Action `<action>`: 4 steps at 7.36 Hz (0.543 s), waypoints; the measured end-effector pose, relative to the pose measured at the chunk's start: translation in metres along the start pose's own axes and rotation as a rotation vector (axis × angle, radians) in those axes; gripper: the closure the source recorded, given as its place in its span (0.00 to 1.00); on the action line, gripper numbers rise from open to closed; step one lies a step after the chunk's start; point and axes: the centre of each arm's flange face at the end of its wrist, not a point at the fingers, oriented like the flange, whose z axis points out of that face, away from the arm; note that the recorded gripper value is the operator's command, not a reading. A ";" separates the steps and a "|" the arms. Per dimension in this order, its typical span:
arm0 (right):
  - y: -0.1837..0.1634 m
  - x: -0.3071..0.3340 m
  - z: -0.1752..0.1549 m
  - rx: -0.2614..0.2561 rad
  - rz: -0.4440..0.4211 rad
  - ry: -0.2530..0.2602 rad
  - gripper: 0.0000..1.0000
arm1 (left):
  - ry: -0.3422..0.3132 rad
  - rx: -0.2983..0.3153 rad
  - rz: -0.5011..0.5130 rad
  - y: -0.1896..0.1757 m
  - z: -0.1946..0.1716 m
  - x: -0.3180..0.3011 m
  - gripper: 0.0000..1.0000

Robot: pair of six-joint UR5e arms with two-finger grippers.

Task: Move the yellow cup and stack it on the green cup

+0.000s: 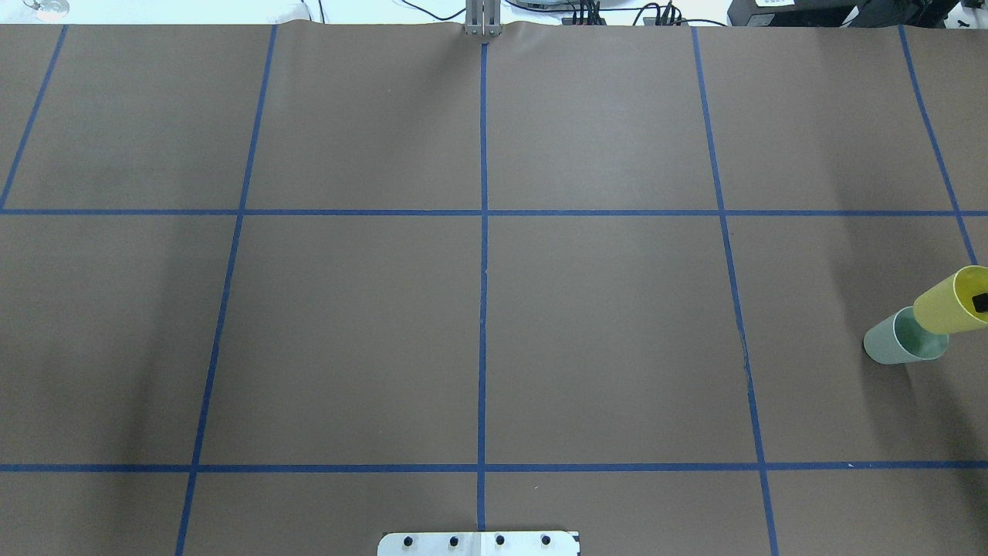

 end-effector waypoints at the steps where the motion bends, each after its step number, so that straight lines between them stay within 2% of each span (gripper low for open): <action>1: 0.000 0.002 0.005 0.005 0.004 -0.009 1.00 | 0.000 0.000 0.000 0.000 0.000 0.000 0.00; 4: 0.003 0.000 0.012 -0.003 -0.001 -0.016 1.00 | 0.001 -0.001 0.000 0.000 0.001 0.001 0.00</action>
